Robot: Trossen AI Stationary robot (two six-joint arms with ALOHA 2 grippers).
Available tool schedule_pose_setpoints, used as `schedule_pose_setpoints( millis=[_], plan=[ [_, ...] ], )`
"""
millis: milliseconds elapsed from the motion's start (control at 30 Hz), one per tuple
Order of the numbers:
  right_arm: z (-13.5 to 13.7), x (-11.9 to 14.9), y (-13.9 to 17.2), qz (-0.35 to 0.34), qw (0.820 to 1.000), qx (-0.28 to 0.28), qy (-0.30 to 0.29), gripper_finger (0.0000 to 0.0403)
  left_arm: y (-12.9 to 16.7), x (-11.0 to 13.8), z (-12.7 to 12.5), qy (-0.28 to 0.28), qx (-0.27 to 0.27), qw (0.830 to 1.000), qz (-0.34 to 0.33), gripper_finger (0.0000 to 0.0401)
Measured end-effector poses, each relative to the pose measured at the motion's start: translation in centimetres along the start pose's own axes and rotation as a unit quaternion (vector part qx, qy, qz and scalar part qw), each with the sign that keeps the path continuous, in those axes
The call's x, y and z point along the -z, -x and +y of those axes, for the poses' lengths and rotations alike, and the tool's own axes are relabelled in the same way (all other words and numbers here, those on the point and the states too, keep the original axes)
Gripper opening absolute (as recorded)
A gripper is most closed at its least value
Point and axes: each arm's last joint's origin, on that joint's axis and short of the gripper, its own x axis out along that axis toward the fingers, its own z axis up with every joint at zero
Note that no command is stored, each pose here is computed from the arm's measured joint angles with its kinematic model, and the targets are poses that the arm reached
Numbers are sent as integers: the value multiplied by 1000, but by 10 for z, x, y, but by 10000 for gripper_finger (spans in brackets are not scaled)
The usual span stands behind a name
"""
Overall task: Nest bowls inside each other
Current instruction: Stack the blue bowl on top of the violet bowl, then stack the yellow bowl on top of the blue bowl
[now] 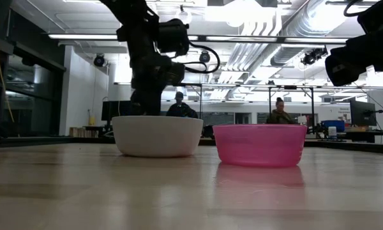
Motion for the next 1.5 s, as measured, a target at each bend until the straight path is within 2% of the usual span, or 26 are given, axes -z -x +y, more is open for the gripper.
schedule_pose_setpoints(
  millis=[267,467,633,1033,1500],
  plan=[
    [0,0,0,0,1000,0,0,110,4,-3,-1,-2,-1,1000,-4,58],
    [0,0,0,0,1000,0,0,110,25,-18,-6,-5,-20,999,-27,56],
    [0,0,0,0,1000,0,0,110,41,-21,-8,-5,-44,998,-37,55],
    [0,0,0,0,1000,0,0,110,77,-11,-10,-8,-43,996,-73,55],
    [0,0,0,0,1000,0,0,110,83,-7,-11,-5,-45,996,-71,55]
  ],
)
